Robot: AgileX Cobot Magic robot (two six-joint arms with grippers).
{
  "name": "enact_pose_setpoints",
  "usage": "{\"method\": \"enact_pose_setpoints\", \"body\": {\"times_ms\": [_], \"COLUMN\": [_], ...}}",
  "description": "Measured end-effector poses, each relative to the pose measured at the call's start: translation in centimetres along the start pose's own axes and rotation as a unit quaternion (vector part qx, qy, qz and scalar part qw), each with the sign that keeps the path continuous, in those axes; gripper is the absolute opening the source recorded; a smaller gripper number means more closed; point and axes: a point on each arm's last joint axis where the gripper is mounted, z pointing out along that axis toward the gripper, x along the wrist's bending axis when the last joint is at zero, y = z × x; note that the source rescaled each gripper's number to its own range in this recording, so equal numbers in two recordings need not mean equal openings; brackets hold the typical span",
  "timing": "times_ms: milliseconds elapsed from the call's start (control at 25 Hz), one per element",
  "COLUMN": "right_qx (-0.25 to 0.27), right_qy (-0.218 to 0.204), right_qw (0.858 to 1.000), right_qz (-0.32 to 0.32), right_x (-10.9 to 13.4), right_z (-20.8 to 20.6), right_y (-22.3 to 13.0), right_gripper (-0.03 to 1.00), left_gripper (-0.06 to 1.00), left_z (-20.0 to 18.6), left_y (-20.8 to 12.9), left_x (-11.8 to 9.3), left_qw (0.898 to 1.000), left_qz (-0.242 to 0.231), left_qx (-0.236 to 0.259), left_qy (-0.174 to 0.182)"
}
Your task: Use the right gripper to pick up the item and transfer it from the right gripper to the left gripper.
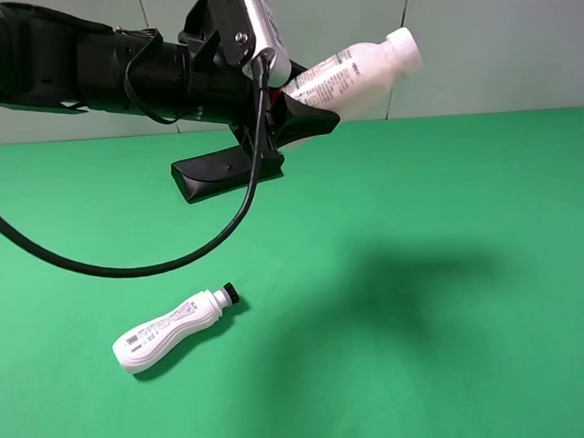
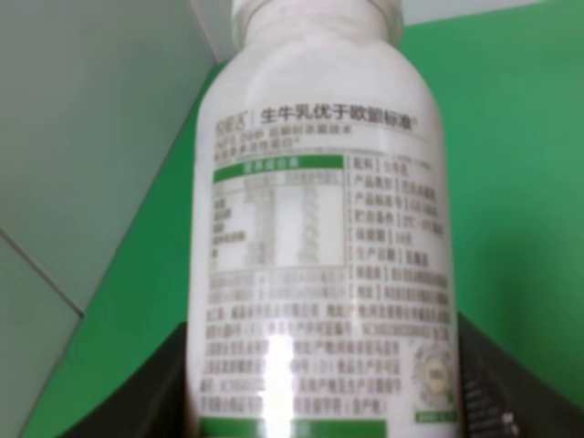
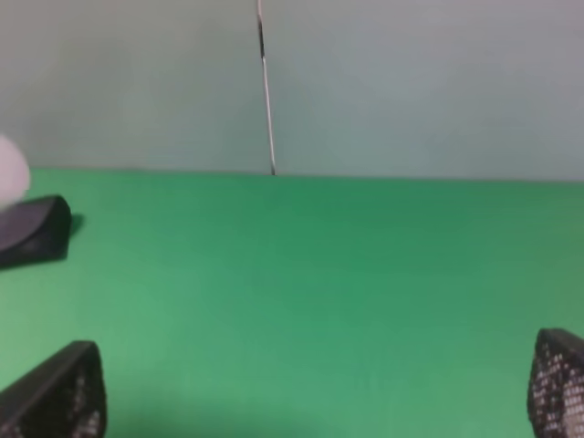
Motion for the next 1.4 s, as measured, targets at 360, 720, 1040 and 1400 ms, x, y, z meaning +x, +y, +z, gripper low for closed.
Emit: {"method": "enact_pose_setpoints", "body": {"times_ms": [360,720,1040,1400], "right_qx": [0.012,0.036,0.063,0.072], "right_qy": [-0.004,0.004,0.001,0.001], "right_qw": [1.0,0.999,0.998,0.997], "right_qz": [0.004,0.01,0.008,0.006], "right_x": [-0.4,-0.6,-0.6,-0.6], "right_z": [-2.7,-1.3,-0.1,0.6], "right_y": [-2.3,-7.3,-8.6,-9.3], "right_gripper": [1.0,1.0,1.0,1.0], "left_gripper": [0.0,0.0,0.0,0.0], "left_z": [0.0,0.0,0.0,0.0], "left_y": [0.0,0.0,0.0,0.0], "left_x": [0.0,0.0,0.0,0.0], "left_qw": [1.0,1.0,1.0,1.0], "left_qz": [-0.006,-0.006,-0.006,-0.006], "left_qx": [0.002,0.002,0.002,0.002], "left_qy": [0.002,0.002,0.002,0.002]}}
